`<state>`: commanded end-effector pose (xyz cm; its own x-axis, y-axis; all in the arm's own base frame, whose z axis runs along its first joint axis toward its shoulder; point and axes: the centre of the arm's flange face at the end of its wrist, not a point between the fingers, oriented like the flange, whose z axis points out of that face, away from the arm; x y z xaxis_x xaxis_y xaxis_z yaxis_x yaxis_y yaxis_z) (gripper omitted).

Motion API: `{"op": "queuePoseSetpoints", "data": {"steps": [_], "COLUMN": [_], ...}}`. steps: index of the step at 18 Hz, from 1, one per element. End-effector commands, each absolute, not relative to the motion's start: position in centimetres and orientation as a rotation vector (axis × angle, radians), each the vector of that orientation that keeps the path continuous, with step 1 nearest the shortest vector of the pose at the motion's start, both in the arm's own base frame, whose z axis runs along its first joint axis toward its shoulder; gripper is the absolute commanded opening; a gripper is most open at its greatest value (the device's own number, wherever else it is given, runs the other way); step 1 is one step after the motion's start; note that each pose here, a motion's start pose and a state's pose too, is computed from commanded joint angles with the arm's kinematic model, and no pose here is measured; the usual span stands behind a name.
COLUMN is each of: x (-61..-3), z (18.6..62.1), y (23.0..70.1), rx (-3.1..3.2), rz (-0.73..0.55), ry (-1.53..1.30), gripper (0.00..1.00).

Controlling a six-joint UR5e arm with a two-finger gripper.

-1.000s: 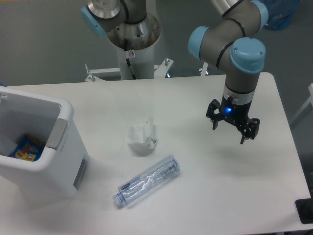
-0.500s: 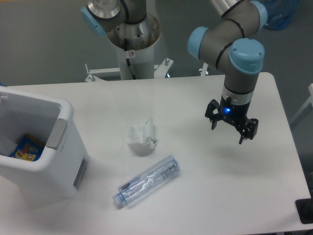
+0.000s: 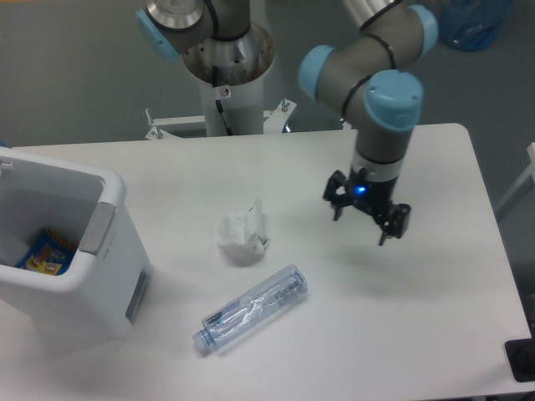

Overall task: Place the trash in the trash can
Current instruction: 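Move the gripper toward the crumpled white tissue, then lower the gripper onto the crumpled tissue and close on it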

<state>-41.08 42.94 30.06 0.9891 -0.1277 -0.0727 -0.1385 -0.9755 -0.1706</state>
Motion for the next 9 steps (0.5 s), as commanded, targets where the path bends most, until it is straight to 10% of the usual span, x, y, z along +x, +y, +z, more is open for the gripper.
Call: {"op": "queuePoseSetpoints", "data": {"steps": [9], "x": [-33.4], "z": [24.8], "y": [44.2], "rx": [-3.017], "rz": [-0.073], "ry": [0.225], "gripper": [1.00]}}
